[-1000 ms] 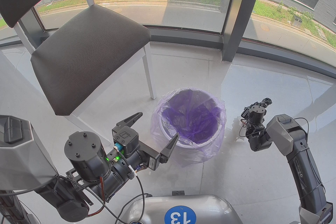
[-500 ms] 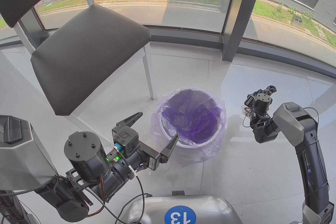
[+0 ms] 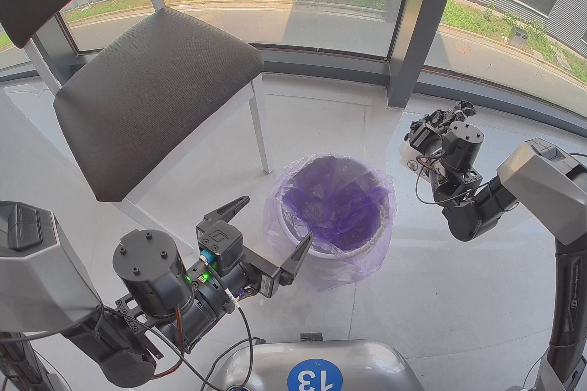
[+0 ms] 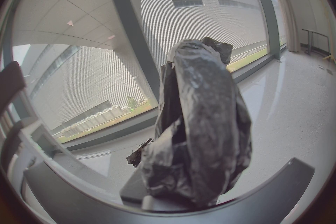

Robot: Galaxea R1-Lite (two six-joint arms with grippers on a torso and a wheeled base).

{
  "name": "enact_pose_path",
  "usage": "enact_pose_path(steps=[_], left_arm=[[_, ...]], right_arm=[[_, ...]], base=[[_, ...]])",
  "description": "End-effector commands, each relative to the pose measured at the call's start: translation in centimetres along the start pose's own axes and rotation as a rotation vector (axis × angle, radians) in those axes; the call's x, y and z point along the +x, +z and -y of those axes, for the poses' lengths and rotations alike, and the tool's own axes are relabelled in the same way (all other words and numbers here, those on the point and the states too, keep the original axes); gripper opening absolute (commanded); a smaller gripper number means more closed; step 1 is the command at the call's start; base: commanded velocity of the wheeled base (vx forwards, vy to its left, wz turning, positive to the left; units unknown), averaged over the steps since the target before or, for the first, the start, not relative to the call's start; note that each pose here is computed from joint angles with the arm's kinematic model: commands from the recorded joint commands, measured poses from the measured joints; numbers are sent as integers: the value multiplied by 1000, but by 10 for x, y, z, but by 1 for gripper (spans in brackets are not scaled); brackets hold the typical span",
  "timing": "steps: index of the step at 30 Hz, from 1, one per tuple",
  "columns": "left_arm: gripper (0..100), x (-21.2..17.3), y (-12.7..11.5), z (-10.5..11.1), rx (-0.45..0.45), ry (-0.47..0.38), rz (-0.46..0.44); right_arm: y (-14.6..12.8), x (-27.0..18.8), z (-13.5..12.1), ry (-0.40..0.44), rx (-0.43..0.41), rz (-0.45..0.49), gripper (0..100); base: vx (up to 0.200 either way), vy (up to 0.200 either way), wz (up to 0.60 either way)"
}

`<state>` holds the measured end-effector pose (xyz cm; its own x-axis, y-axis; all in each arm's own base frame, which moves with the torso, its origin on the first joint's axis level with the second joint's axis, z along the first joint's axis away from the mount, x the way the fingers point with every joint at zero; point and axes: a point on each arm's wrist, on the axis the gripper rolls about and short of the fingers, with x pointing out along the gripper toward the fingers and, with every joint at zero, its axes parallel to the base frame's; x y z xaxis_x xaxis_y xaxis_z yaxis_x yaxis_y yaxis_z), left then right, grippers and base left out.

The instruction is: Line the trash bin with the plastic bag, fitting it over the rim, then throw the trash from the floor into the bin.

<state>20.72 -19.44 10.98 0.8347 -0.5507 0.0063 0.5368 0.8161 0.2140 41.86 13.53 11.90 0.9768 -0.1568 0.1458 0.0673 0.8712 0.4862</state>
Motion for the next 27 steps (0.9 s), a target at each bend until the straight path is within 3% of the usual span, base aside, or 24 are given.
enact_pose_path(steps=[1,7,14,27], left_arm=[[100,0,1,-1,10,5,16],[100,-1,0,-1,12,3,7],[100,-1,-1,0,12,3,5],[100,0,-5,1,15,-2,-9]], right_arm=[[5,-49,-45,130,2,-38,0],[-24,-85,-70,217,-18,-139,0],[-66,-93,-77,255,-20,-177,0],[-108,-78,-77,256,6,-146,0]], base=[[0,0,0],[0,0,0],[0,0,0],[0,0,0]])
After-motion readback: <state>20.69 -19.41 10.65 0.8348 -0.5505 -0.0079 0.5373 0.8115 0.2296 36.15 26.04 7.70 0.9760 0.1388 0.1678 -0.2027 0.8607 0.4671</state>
